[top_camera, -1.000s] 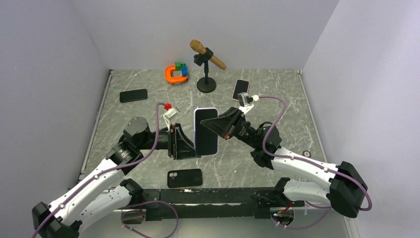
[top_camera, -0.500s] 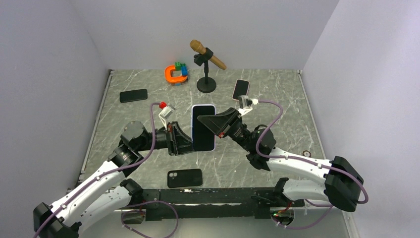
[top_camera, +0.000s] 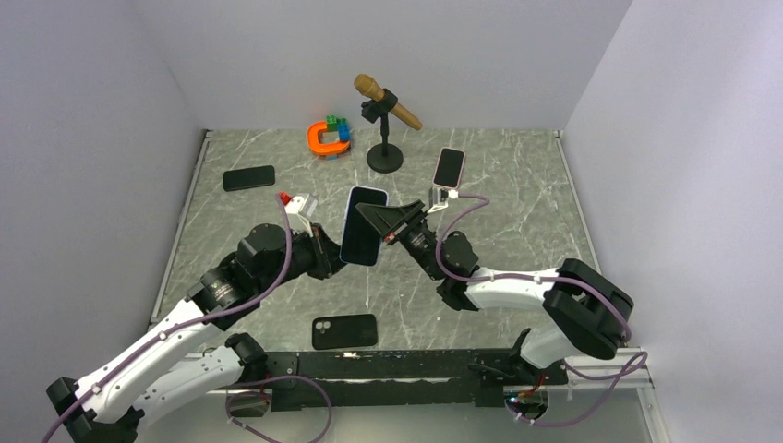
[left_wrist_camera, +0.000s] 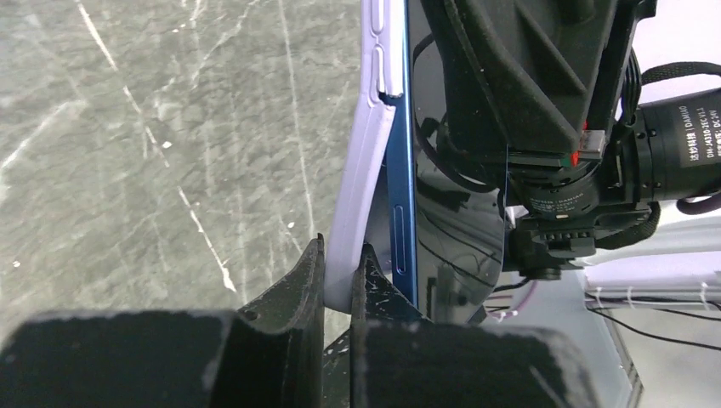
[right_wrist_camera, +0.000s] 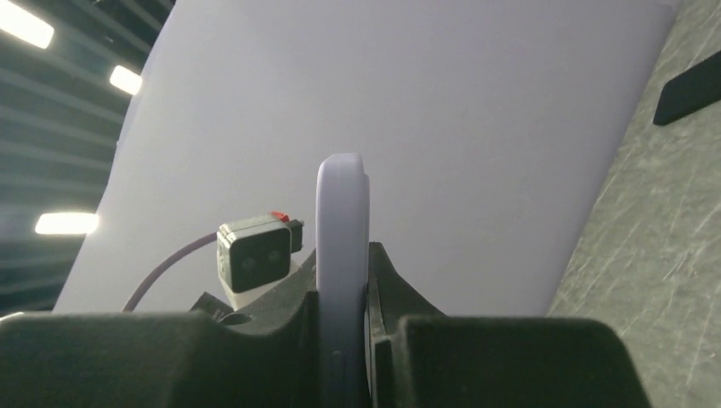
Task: Take the phone out of the phone case
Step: Remove the phone case from the phone.
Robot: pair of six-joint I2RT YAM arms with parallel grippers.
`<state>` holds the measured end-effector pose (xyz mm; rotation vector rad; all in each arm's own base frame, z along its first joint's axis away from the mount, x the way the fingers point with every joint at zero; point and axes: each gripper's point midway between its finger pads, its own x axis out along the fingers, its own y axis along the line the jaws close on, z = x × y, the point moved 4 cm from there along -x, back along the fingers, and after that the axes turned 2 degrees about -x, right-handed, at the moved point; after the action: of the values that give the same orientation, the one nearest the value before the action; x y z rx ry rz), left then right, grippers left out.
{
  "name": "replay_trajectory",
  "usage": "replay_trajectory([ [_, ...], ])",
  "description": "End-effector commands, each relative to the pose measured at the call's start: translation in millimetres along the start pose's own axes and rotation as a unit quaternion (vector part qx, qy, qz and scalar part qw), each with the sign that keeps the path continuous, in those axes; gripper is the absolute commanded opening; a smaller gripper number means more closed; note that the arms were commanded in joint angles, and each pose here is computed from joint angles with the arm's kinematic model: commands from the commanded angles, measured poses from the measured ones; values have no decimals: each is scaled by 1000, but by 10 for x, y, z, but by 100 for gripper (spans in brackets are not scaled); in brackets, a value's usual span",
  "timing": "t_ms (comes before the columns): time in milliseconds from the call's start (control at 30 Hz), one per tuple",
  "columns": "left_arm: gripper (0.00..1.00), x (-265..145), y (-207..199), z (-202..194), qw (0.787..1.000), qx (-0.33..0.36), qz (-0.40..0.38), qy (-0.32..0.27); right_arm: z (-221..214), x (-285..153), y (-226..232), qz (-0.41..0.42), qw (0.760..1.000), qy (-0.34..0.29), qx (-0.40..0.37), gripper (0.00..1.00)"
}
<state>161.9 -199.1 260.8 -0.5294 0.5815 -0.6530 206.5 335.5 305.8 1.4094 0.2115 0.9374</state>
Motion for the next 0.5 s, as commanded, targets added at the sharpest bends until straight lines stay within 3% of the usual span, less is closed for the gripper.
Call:
replay_trajectory([
  [0,0,13,601,420,975,47,172,-130,-295,-520,1520,291,931,155,156,0],
  [67,0,-13,398,366,988,55,111,-96,-260,-539,1402,266,944,148,128,0],
  [100,9,-37,289,311,993,57,77,-71,-235,-552,1308,246,952,144,112,0],
  [200,48,-142,-24,136,998,56,-25,3,-40,-601,1055,183,975,114,54,0],
  [267,79,-250,-189,35,994,54,-82,43,83,-634,903,136,986,96,14,0],
  [300,87,-320,-264,1,991,55,-109,56,133,-661,857,117,989,89,-1,0],
  [400,91,-548,-477,-10,980,62,-180,62,293,-750,804,88,993,64,-38,0],
  [467,88,-692,-685,15,965,54,-248,60,378,-796,829,84,994,52,-49,0],
])
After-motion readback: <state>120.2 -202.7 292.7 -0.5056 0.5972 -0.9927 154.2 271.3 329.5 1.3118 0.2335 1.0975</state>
